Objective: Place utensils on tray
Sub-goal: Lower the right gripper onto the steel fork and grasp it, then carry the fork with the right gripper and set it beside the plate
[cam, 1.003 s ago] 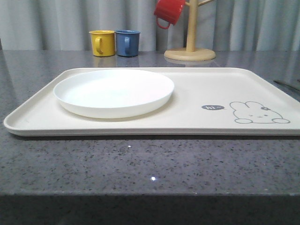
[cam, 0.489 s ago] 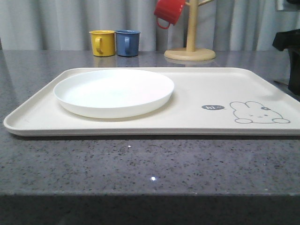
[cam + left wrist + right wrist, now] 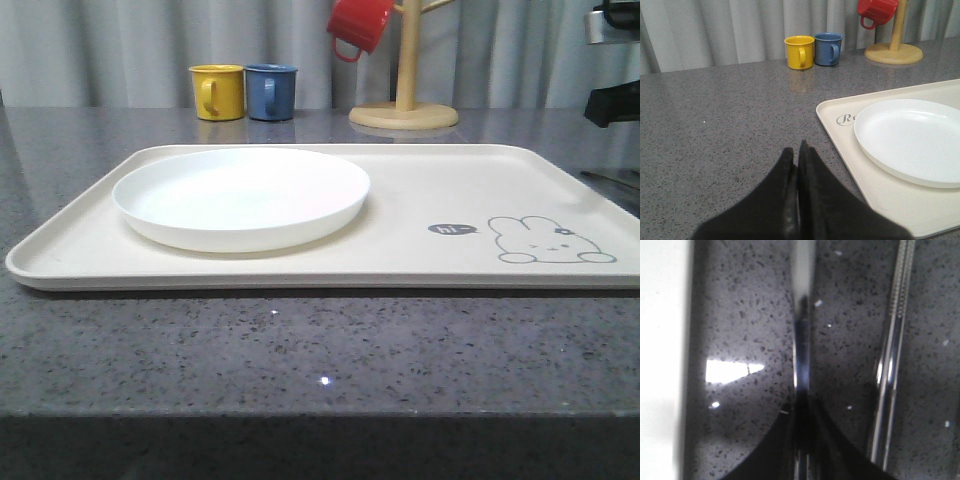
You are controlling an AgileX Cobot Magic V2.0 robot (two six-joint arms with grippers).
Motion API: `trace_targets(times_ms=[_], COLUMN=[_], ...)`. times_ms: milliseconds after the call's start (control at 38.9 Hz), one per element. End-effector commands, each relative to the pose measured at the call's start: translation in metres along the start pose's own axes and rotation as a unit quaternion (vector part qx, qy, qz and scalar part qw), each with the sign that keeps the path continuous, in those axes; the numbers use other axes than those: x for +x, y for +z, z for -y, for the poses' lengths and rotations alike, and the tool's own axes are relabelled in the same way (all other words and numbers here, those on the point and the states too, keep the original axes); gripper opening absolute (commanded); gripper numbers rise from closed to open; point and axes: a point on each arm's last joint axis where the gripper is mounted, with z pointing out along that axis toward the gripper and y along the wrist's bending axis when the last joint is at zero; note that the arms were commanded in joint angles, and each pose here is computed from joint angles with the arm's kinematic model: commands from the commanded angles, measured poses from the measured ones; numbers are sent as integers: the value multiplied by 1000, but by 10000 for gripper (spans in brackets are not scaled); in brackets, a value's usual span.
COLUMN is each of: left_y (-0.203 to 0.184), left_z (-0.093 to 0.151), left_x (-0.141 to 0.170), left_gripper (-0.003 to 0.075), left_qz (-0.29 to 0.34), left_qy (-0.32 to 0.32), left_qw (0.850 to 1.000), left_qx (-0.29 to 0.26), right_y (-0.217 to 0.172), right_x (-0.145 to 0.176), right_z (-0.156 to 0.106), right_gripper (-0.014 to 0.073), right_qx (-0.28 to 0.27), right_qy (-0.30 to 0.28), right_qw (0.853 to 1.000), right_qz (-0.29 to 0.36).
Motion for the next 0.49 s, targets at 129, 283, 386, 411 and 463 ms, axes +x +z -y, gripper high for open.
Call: trace_targets(times_ms=[129, 283, 386, 411, 463], left_y=[-2, -2, -2, -2, -2], left_z=[-1, -1, -1, -1, -1], left_x=[-16, -16, -16, -16, -16], left_gripper=[-18, -18, -18, -18, -18], left_qz=[50, 50, 50, 50, 50], left_qy=[-8, -8, -8, -8, -8], left_qw=[999, 999, 999, 999, 999], left_qx=[-3, -3, -3, -3, -3], right_y=[-21, -53, -73, -78, -86], right_x=[-3, 4, 12, 15, 18], right_z=[-3, -3, -9, -11, -16], right_gripper=[-66, -66, -58, -58, -58], right_qx=[-13, -12, -21, -23, -28], right_qy=[5, 3, 5, 8, 17], right_qw=[999, 998, 996, 996, 995], right_qz=[32, 69, 84, 87, 92])
